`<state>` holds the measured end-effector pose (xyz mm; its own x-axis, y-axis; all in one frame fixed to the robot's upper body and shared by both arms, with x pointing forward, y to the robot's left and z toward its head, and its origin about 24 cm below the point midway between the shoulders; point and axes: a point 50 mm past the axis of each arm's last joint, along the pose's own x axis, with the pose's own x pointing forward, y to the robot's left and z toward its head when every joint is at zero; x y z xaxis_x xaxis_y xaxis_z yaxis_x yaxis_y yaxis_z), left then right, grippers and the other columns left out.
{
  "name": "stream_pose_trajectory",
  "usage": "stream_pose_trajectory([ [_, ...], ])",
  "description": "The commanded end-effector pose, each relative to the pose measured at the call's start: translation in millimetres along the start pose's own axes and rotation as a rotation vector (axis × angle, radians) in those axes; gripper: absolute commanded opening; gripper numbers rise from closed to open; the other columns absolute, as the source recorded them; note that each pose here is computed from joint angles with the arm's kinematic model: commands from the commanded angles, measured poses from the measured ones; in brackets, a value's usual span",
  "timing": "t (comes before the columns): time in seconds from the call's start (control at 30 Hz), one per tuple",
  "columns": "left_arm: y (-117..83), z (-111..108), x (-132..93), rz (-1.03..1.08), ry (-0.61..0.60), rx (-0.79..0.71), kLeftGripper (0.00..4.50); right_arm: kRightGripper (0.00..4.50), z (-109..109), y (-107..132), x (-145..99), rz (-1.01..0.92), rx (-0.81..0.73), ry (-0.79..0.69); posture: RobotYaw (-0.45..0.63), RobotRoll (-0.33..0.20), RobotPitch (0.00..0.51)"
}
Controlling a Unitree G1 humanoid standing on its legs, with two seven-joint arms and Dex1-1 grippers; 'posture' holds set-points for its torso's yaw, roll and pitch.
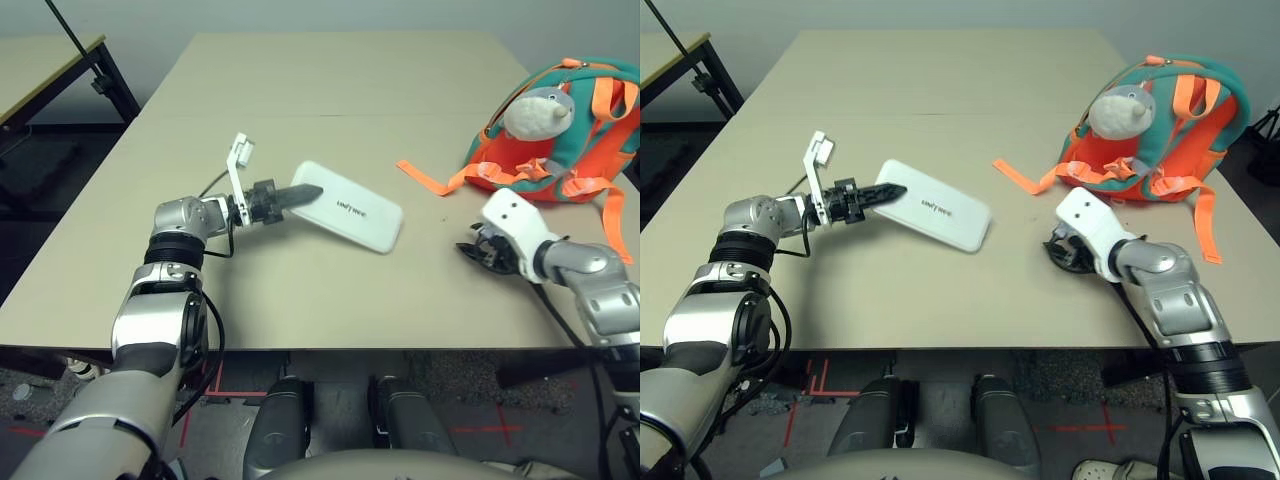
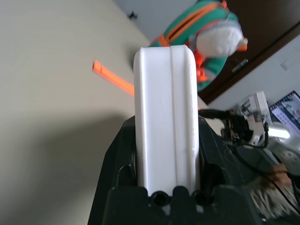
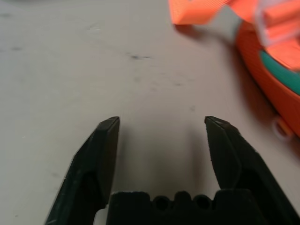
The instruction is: Put the pencil case into the backpack and zip it.
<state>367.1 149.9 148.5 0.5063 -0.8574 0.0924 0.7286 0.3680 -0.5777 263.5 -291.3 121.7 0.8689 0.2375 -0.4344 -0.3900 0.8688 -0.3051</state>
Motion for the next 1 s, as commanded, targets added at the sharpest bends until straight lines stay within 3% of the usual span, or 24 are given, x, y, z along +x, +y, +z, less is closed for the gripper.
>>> stream_pose_trajectory([
  [0.03,-14.9,17.2,6.5,0.003,-0.127,0.133,1.44,4.5,10.2,-14.1,-27.1,-0.092,0.165,-0.096,0.0,0.0,0.097],
  [0.23,-25.9,23.9,15.9,0.08,-0.241,0.331,1.44,4.5,17.6,-28.2,-56.2,-0.212,0.325,-0.189,-0.01,0.0,0.099],
  [0.37,-30.6,34.2,19.5,0.166,-0.345,0.454,1.44,4.5,20.6,-45.8,-60.0,-0.391,0.468,-0.276,-0.01,0.0,0.096],
  [0.53,-38.6,40.0,28.2,0.18,-0.402,0.545,1.44,4.5,25.7,-51.6,-39.9,-0.504,0.535,-0.315,0.0,0.0,0.095],
  [0.7,-40.9,51.9,28.5,0.231,-0.46,0.619,1.44,4.5,34.0,-51.1,-16.3,-0.493,0.539,-0.335,0.0,0.0,0.091],
  [1.0,-42.3,56.5,30.2,0.229,-0.455,0.706,1.44,4.5,32.2,-63.2,10.8,-0.54,0.518,-0.334,0.02,0.0,0.082],
])
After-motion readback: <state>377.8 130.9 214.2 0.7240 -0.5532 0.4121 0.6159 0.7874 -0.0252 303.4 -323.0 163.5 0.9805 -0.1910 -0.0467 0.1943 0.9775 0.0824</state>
